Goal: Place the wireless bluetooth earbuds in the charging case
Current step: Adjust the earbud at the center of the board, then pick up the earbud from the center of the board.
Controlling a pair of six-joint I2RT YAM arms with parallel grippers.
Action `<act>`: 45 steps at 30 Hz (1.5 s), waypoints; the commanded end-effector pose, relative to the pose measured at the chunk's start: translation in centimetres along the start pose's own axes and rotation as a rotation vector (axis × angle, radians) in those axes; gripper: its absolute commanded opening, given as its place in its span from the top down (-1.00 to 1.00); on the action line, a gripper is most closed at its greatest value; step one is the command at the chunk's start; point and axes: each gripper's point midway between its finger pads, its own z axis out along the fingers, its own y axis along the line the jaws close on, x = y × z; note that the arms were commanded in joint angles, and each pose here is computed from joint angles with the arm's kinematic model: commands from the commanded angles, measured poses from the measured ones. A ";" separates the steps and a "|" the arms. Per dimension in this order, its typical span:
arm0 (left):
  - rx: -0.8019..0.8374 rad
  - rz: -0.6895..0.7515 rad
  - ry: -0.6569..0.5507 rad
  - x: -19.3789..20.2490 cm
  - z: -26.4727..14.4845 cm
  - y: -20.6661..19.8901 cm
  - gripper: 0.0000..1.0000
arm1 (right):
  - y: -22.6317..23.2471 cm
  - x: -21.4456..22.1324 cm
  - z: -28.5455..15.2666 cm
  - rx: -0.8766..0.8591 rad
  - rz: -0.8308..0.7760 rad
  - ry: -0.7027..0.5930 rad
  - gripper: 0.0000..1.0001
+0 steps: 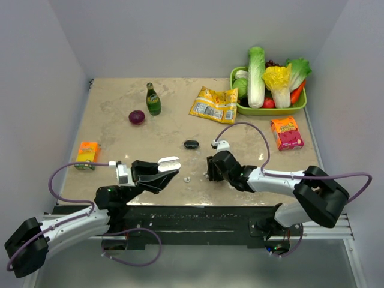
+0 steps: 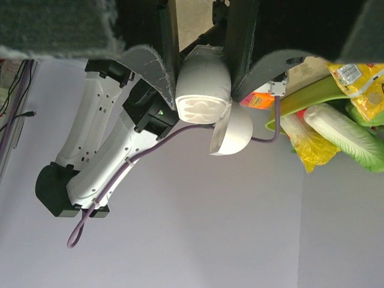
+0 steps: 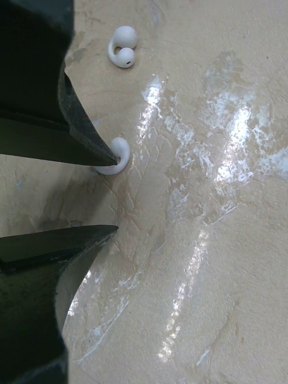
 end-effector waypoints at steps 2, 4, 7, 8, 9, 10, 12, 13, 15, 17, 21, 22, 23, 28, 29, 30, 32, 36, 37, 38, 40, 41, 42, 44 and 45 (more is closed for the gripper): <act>-0.075 -0.042 0.163 6.9 -6.9 1.3 1.00 | 1.5 -1.8 -0.1 -0.062 0.014 -0.051 0.04; -0.072 -0.041 0.161 6.9 -6.8 1.3 1.00 | 1.6 -1.9 -0.1 -0.061 0.014 -0.056 0.04; -0.071 -0.042 0.163 6.9 -6.8 1.2 1.00 | 1.6 -2.2 -0.3 -0.067 0.014 -0.064 0.04; -0.072 -0.042 0.164 6.9 -6.8 1.3 1.00 | 1.7 -2.3 -0.4 -0.069 0.013 -0.067 0.04; -0.072 -0.042 0.164 6.9 -6.8 1.3 1.00 | 1.7 -2.2 -0.4 -0.071 0.008 -0.065 0.04; -0.072 -0.042 0.164 6.9 -6.7 1.3 1.00 | 1.7 -2.2 -0.4 -0.073 0.006 -0.062 0.04; -0.072 -0.042 0.165 7.0 -6.8 1.3 1.00 | 1.6 -1.8 -0.2 -0.069 0.000 -0.053 0.04; -0.070 -0.044 0.165 6.9 -6.7 1.2 1.00 | 1.7 -1.7 -0.1 -0.073 0.002 -0.047 0.04; -0.069 -0.044 0.165 6.9 -6.8 1.2 1.00 | 1.6 -1.3 0.1 -0.074 -0.002 -0.036 0.04; -0.068 -0.043 0.164 6.9 -6.8 1.2 1.00 | 1.6 -0.9 0.1 -0.078 -0.002 -0.027 0.04; -0.067 -0.044 0.164 6.9 -6.7 1.2 1.00 | 1.6 -0.7 0.2 -0.077 -0.004 -0.019 0.05; -0.067 -0.042 0.164 6.9 -6.7 1.2 1.00 | 1.6 -0.6 0.3 -0.078 -0.007 -0.015 0.05; -0.066 -0.044 0.166 6.9 -6.7 1.2 1.00 | 1.7 -0.6 0.4 -0.080 -0.008 -0.011 0.05; -0.064 -0.045 0.165 6.9 -6.8 1.1 1.00 | 1.6 0.0 0.9 -0.071 -0.017 0.013 0.05; -0.063 -0.045 0.162 6.9 -6.8 1.1 1.00 | 1.6 0.1 0.9 -0.069 -0.016 0.014 0.05; -0.064 -0.045 0.165 7.0 -6.9 1.1 1.00 | 1.6 0.2 1.0 -0.069 -0.017 0.017 0.05; -0.066 -0.048 0.169 7.1 -7.0 1.1 1.00 | 1.6 0.2 1.0 -0.072 -0.022 0.020 0.05; -0.066 -0.049 0.169 7.1 -7.0 1.1 1.00 | 2.1 0.7 1.2 -0.098 -0.023 0.033 0.06; -0.066 -0.049 0.168 7.1 -6.9 1.1 1.00 | 2.2 0.8 1.2 -0.106 -0.023 0.037 0.10; -0.065 -0.050 0.171 7.1 -7.0 1.1 1.00 | 2.2 1.0 1.2 -0.110 -0.025 0.042 0.13; -0.064 -0.053 0.172 7.2 -7.0 1.1 1.00 | 2.4 1.1 1.2 -0.122 -0.025 0.047 0.17; -0.065 -0.053 0.173 7.2 -7.0 1.1 1.00 | 2.5 1.2 1.2 -0.127 -0.026 0.050 0.17; -0.064 -0.055 0.172 7.2 -7.0 1.0 1.00 | 2.6 1.2 1.2 -0.131 -0.026 0.051 0.18; -0.064 -0.057 0.175 7.2 -7.0 1.0 1.00 | 2.7 1.5 1.1 -0.140 -0.028 0.056 0.22; -0.061 -0.058 0.171 7.1 -7.0 1.0 1.00 | 2.8 1.4 1.1 -0.144 -0.027 0.055 0.23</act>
